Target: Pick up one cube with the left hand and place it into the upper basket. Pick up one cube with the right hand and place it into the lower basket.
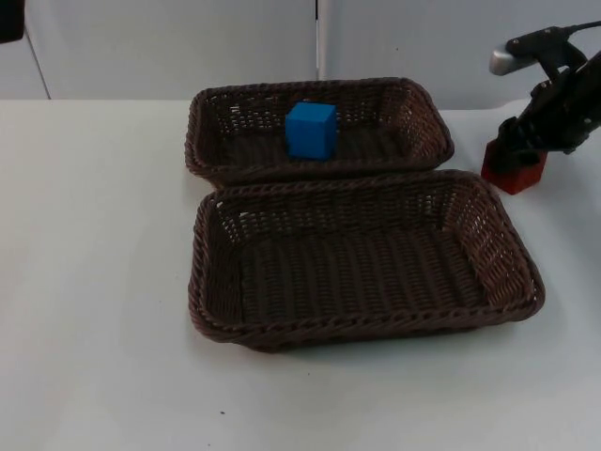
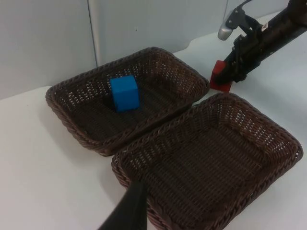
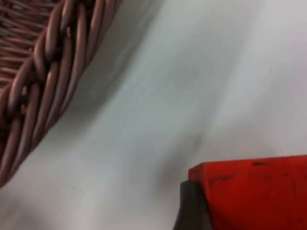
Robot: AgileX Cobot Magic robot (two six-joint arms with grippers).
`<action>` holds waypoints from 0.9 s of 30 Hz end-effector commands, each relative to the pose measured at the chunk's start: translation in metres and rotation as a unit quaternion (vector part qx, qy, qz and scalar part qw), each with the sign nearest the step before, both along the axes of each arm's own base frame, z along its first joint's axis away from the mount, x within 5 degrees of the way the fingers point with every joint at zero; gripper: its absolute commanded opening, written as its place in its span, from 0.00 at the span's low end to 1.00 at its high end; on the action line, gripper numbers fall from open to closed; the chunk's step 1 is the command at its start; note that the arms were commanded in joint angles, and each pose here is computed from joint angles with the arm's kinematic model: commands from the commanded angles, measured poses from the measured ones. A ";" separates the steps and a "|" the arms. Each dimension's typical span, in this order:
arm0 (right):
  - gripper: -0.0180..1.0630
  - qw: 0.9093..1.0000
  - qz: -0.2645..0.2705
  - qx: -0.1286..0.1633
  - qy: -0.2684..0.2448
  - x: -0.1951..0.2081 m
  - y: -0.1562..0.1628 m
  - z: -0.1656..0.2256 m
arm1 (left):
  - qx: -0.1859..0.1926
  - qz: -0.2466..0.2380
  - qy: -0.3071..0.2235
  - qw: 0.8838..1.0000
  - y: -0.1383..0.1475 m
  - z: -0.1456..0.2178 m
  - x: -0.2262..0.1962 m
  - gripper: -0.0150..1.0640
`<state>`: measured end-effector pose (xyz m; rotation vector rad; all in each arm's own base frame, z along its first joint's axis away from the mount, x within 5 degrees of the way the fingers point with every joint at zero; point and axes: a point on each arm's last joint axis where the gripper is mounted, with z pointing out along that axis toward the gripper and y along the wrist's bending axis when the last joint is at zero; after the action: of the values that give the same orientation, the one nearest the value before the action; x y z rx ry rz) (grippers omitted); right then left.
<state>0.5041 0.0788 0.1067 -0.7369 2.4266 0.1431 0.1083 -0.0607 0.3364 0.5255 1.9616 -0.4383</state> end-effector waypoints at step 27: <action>0.01 0.997 0.059 0.042 -0.016 -0.078 0.005 0.209 | 0.005 0.000 0.002 1.000 0.001 -0.002 -0.002 0.95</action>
<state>0.4342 0.0817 0.3035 -0.8409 2.3248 0.2659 0.1082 -0.0607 0.3364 0.5259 1.9623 -0.4385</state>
